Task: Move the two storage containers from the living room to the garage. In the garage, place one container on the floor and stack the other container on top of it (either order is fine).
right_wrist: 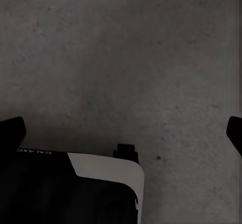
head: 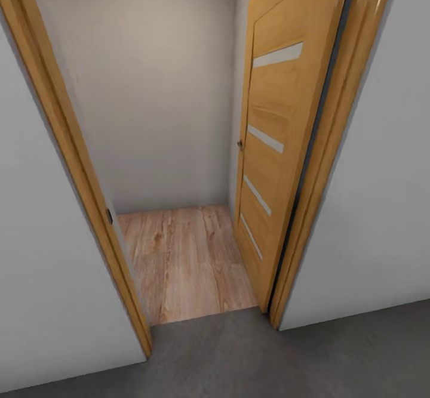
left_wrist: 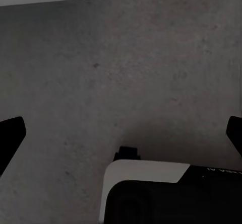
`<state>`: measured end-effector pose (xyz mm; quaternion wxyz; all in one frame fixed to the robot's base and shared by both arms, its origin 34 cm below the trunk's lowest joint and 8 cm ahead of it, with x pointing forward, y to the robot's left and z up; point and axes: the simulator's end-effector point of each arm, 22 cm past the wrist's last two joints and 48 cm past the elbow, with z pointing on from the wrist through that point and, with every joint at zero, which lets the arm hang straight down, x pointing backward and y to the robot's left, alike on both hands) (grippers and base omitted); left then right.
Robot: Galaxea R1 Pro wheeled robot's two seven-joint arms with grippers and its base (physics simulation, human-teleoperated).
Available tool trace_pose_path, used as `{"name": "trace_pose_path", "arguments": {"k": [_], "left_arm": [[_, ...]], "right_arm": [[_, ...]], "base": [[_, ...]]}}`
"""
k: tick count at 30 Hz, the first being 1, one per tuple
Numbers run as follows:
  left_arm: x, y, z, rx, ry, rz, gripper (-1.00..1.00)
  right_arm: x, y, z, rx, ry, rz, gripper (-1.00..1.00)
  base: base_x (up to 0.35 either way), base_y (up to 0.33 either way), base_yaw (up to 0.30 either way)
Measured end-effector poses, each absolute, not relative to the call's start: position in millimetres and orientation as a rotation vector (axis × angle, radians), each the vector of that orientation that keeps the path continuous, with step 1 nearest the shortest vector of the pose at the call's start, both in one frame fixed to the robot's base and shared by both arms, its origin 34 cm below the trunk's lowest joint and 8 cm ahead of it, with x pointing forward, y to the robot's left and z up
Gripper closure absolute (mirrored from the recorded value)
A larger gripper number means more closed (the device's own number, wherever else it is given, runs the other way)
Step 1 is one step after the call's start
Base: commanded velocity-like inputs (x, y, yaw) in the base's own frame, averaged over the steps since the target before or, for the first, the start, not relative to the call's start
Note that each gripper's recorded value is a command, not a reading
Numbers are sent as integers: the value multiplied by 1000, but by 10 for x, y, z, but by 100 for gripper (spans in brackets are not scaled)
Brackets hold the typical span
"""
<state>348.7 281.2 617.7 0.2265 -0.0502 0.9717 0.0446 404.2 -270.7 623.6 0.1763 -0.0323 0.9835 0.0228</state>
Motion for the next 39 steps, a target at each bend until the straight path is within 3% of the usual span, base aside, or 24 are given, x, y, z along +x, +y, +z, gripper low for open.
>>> {"name": "trace_pose_path", "arguments": {"k": [22,39], "left_arm": [[3479,2819,6173,-138,2682,125,-100],[3500,2806,6182,-136,2677,122,-100]], "right_arm": [[4040,-2707,6235,-92,2785,65,-100],[4057,-2707,6246,-94,2781,64,-100]], "base": [[314,-89,125],[14,-4,1]]}}
